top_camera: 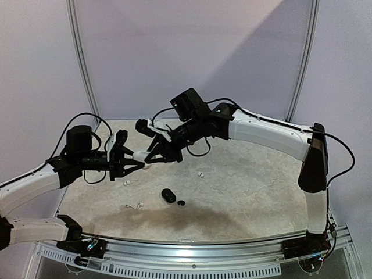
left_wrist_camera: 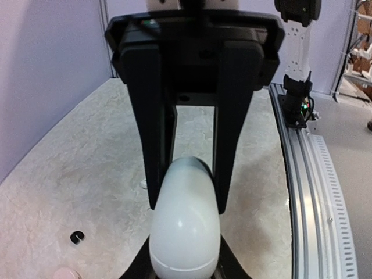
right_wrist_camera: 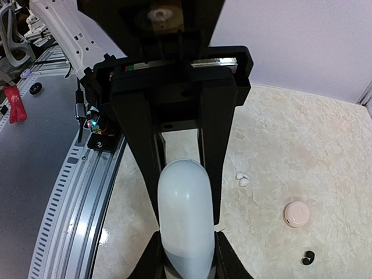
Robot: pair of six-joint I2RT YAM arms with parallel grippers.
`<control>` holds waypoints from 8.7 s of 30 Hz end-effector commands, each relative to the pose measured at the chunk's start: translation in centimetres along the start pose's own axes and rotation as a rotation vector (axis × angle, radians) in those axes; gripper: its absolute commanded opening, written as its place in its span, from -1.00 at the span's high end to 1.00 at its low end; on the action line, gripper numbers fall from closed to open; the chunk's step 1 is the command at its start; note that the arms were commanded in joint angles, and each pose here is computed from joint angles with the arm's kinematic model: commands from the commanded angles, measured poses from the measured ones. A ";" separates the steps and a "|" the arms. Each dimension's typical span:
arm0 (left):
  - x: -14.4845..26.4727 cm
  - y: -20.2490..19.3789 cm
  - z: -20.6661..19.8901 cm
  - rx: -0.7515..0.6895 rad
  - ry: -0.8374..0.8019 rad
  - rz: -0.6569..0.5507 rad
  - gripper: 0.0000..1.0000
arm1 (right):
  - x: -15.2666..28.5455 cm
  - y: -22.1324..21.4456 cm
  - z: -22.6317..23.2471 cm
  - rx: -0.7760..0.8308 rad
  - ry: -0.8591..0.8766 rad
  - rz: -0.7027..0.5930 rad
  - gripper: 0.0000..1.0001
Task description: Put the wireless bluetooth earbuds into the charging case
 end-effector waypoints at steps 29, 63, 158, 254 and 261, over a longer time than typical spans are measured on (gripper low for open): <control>-0.1 1.5 -0.9 -0.025 -0.068 -0.061 0.66 | 1.5 2.1 -0.5 0.037 -0.062 -0.045 1.00; 0.5 -0.1 -1.8 -0.172 -0.056 0.034 1.00 | 1.7 1.6 -2.1 -0.045 -0.156 -0.046 0.07; -0.3 -1.0 -0.1 0.125 0.052 -0.020 1.00 | 0.9 -24.8 -2.9 -0.836 -0.175 0.636 0.51; -0.6 -0.9 -5.2 -0.298 -0.243 -0.161 1.00 | 6.9 9.8 10.0 0.140 -0.110 0.094 1.00; -0.7 -1.1 -5.6 -0.299 -0.229 -0.137 1.00 | 5.4 10.1 11.1 0.167 -0.105 0.107 1.00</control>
Point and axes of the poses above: each gripper's point midway between its finger pads, its own x axis back along the fingers, its own z axis along the line the jaws close on, y = z × x, the point moved 9 cm from there along x, back along the fingers, and after that the axes turned 11 degrees about x, right-handed, at the moved point
